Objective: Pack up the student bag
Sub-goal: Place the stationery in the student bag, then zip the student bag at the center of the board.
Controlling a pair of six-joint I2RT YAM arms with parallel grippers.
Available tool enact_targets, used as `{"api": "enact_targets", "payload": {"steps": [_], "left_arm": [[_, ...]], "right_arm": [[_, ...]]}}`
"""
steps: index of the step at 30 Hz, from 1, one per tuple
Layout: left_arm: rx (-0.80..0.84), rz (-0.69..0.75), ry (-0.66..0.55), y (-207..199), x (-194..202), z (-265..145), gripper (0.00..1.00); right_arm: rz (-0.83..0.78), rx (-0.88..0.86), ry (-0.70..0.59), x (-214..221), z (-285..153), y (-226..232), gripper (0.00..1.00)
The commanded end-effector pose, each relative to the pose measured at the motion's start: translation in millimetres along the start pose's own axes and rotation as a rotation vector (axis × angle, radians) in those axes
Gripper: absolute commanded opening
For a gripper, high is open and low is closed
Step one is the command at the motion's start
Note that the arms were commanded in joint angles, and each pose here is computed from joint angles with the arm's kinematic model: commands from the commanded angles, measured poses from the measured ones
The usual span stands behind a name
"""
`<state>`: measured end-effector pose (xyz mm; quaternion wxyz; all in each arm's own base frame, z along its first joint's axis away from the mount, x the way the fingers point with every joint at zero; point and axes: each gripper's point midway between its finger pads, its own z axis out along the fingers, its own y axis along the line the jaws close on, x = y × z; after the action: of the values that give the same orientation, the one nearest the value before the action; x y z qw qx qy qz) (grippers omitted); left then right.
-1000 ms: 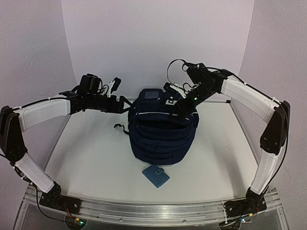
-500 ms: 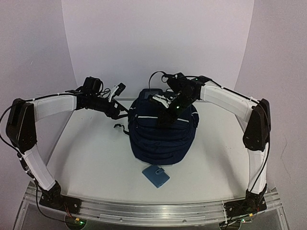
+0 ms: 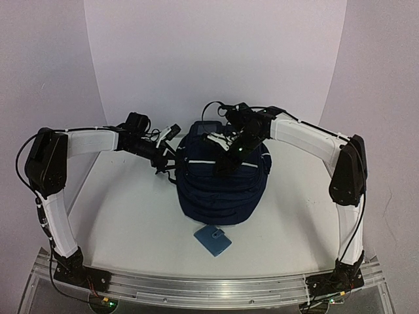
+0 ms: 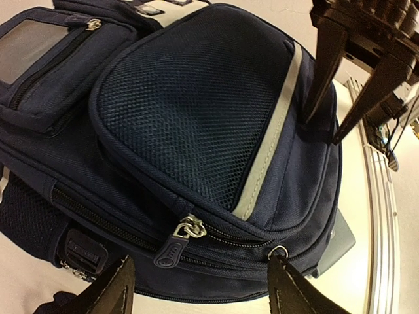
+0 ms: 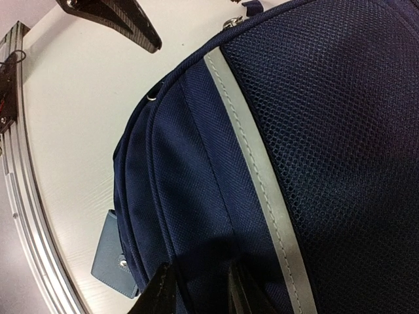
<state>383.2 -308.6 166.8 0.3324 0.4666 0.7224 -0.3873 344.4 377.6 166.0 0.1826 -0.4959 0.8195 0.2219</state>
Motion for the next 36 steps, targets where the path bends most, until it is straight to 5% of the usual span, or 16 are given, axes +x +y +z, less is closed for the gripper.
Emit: {"api": "enact_targets", "payload": {"steps": [1,24,33,36], "left_arm": [[0.06,0.064,-0.035,-5.0,-13.3,-0.4,0.66],[-0.025,0.038,-0.029,-16.3,-15.8,-6.7,0.0],[-0.065,0.046,-0.011,-27.4,-9.2,-3.7,0.0],[-0.134,0.05,-0.015,-15.2,-8.3,-4.6,0.11]], "right_arm": [[0.016,0.069,0.016,4.9,-0.9,-15.0,0.26],[0.03,0.093,0.016,4.0,0.9,-20.3,0.25],[0.041,0.104,0.006,0.9,0.1,-22.1,0.25],[0.043,0.102,-0.001,-1.1,-1.2,-21.3,0.24]]}}
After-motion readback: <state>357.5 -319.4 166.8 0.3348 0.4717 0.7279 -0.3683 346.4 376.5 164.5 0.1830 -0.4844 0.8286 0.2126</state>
